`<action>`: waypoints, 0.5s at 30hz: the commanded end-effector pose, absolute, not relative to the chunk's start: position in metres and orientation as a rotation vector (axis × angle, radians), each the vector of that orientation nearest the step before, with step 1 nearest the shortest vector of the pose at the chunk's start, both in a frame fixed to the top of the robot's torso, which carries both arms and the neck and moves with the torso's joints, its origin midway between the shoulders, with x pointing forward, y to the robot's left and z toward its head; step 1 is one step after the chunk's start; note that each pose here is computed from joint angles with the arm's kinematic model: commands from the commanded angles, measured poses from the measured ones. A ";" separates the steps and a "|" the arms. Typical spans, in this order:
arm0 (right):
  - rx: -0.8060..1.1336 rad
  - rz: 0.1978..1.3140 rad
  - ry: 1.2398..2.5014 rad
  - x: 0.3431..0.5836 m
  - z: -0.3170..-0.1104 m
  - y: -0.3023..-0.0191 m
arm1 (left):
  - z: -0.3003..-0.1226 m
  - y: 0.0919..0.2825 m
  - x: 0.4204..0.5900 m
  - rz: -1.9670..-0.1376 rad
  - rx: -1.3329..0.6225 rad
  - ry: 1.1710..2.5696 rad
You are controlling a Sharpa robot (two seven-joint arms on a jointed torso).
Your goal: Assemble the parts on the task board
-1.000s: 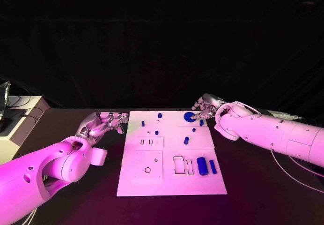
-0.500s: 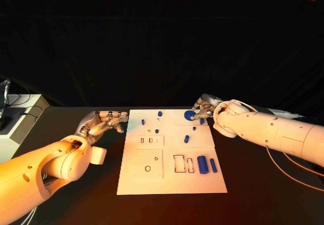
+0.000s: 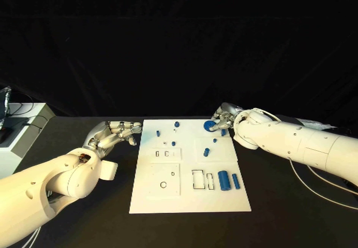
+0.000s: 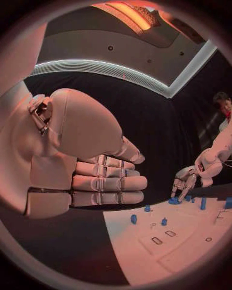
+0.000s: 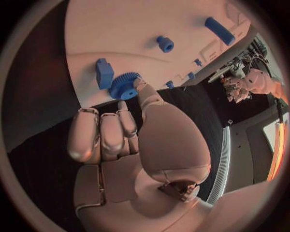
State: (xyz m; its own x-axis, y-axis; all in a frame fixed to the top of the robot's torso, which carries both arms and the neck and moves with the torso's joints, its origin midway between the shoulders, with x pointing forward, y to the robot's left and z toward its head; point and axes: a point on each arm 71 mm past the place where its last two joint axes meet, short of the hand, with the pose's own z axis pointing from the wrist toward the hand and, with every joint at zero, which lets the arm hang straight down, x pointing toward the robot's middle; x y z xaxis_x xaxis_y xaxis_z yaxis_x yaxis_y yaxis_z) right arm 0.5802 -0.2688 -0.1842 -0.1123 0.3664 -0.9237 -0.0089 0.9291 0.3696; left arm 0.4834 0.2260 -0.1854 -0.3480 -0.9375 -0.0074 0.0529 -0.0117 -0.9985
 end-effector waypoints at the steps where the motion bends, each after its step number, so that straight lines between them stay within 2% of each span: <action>1: 0.283 0.325 1.692 0.582 -0.187 -0.269 | -0.184 0.224 0.483 -1.516 -0.965 1.424; 15: 0.278 0.330 1.744 0.584 -0.191 -0.265 | -0.184 0.224 0.482 -1.513 -0.964 1.429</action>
